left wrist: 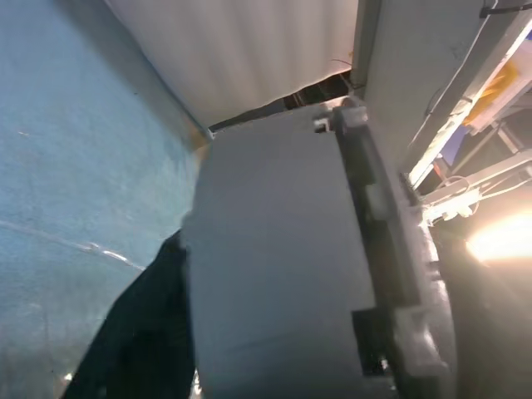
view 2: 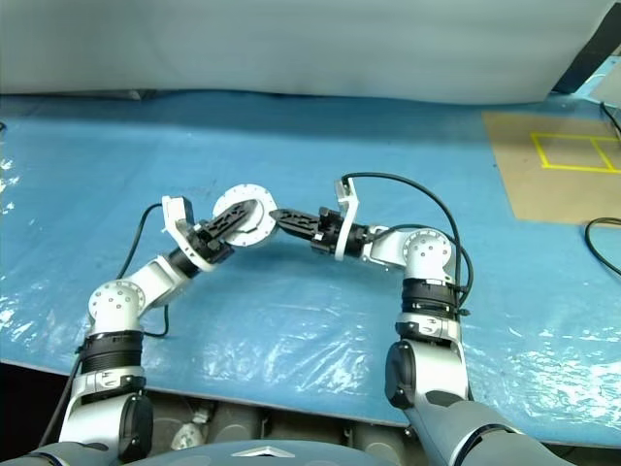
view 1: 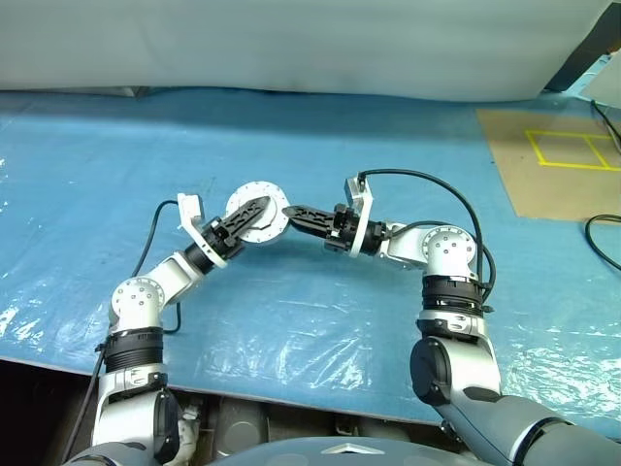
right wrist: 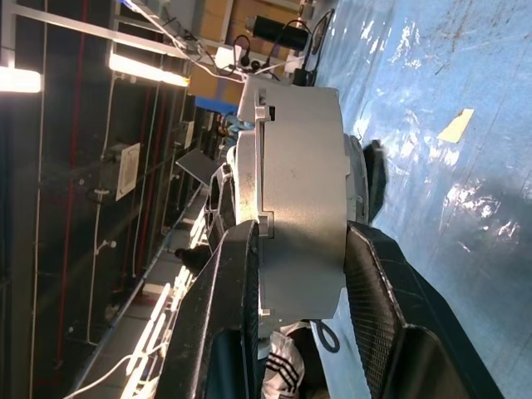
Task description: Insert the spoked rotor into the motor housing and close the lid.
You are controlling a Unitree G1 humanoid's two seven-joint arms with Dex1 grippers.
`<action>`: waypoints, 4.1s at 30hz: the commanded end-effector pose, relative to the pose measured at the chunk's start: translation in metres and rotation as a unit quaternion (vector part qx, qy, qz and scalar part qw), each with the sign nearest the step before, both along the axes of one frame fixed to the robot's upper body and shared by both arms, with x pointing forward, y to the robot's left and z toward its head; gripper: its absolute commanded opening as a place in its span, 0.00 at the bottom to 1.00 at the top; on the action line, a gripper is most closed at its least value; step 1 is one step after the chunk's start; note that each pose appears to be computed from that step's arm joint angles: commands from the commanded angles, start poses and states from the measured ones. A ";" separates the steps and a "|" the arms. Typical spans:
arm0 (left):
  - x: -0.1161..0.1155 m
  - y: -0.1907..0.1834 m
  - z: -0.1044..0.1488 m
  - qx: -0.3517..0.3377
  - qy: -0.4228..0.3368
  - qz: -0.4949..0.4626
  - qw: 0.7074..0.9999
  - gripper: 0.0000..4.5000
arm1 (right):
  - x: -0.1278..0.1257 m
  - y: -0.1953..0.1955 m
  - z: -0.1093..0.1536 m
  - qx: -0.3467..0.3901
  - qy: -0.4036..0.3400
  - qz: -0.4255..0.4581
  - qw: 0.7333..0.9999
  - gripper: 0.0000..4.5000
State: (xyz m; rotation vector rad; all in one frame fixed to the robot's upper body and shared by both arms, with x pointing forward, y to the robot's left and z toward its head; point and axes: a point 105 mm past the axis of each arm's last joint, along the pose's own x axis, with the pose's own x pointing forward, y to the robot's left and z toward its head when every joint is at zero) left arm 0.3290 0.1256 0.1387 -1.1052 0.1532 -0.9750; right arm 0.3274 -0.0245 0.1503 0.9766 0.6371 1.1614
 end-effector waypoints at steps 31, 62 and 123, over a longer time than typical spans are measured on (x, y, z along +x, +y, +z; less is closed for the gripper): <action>0.060 0.123 0.015 0.036 -0.017 0.352 0.935 0.57 | 0.004 0.003 0.014 0.000 -0.047 -0.018 0.999 0.69; 0.071 0.183 -0.045 0.179 0.082 0.470 0.861 0.54 | 0.007 0.006 0.009 -0.023 -0.057 -0.016 0.998 0.69; -0.001 -0.005 0.014 0.356 -0.288 0.051 0.888 1.00 | 0.020 -0.073 0.007 -0.261 -0.345 -0.207 0.878 0.69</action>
